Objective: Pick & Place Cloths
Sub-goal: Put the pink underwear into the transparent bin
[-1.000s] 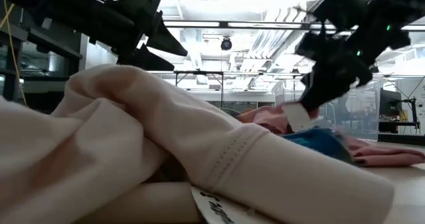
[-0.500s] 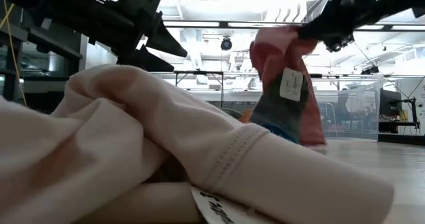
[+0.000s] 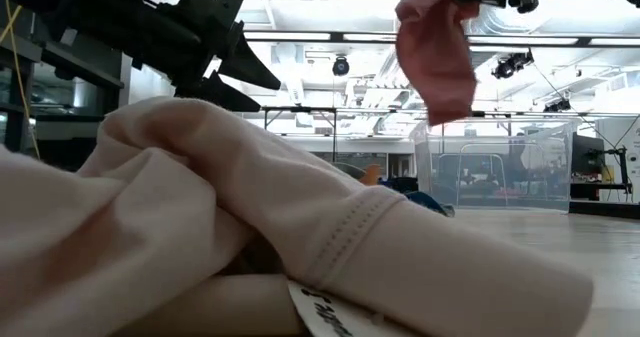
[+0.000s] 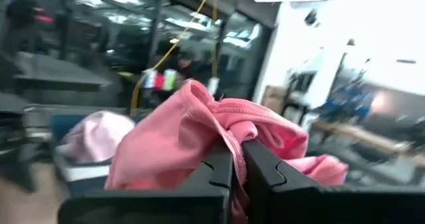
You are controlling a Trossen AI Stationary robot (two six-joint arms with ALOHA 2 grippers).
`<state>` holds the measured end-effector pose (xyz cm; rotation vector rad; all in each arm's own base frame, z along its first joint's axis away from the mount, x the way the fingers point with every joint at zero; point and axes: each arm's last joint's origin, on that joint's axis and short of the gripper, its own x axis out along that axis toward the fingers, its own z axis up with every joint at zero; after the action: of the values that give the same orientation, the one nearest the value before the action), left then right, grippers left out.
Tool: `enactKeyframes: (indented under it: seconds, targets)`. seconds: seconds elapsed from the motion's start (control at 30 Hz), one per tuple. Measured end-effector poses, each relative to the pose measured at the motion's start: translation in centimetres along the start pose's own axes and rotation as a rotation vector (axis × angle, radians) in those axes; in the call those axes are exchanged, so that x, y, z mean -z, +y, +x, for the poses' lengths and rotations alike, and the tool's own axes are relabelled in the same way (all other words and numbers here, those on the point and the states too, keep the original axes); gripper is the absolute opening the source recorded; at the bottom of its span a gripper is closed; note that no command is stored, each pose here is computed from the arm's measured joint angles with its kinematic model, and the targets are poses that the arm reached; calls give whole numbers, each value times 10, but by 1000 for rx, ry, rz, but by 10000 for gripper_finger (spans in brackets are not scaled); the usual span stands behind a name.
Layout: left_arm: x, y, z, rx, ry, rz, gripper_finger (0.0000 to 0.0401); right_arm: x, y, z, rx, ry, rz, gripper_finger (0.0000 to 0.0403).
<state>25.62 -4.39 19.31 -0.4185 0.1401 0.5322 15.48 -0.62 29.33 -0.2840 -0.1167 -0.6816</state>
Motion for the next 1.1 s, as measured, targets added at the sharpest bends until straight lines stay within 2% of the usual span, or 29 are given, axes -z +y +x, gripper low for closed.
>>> enactKeyframes:
  seconds: [0.07,0.13,0.37,0.63,0.83,1.1]
  targets:
    - [0,0,0,1,0,0,268,-3,-3,0,52,-18,-37,5]
    - [0,0,0,4,2,0,268,-5,-9,2,151,-4,-74,5]
    - [0,0,0,4,2,-1,268,-1,-29,7,445,135,-210,5]
    - [0,0,0,5,3,-1,268,4,-55,16,628,174,-276,5]
    - [0,0,0,7,4,-5,268,25,-61,27,636,312,-361,5]
    - [0,-1,0,22,15,-25,268,63,-52,31,576,494,-251,5]
